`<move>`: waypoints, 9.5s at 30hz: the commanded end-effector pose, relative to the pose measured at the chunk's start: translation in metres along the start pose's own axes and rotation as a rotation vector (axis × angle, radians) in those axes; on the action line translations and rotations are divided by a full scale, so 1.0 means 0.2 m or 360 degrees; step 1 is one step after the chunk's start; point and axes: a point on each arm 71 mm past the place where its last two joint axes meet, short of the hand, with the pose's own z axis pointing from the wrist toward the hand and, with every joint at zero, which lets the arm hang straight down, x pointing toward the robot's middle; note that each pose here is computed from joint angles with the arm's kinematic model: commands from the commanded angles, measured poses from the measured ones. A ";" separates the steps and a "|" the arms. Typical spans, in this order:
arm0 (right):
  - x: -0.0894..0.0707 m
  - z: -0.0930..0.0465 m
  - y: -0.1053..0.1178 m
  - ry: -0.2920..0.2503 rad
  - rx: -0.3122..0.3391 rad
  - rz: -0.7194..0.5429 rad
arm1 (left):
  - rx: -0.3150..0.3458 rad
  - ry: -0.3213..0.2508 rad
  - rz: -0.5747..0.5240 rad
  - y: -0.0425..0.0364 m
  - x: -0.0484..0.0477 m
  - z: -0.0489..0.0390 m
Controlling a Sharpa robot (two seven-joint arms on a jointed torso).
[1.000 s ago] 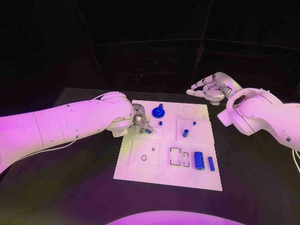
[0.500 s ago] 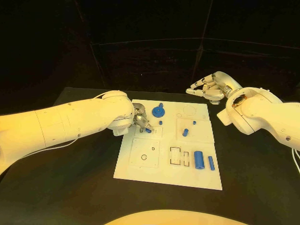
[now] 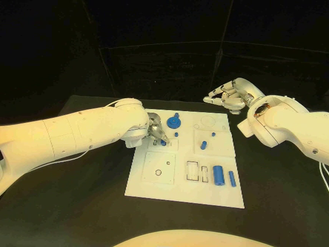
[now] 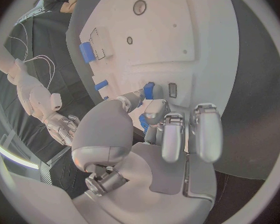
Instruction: Assemble the parts on the task board
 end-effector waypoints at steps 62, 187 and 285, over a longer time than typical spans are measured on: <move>0.00 0.02 0.01 0.0005 -0.0014 0.0009 | -0.0093 -0.0063 0.0025 0.072 -0.371 -0.078; 0.02 0.03 0.02 0.0025 -0.0021 0.0012 | -0.0014 -0.0141 -0.0134 0.146 -0.369 0.082; 0.00 0.02 0.00 0.0019 -0.0008 0.0005 | 0.0061 -0.0041 0.0042 0.216 -0.021 -0.060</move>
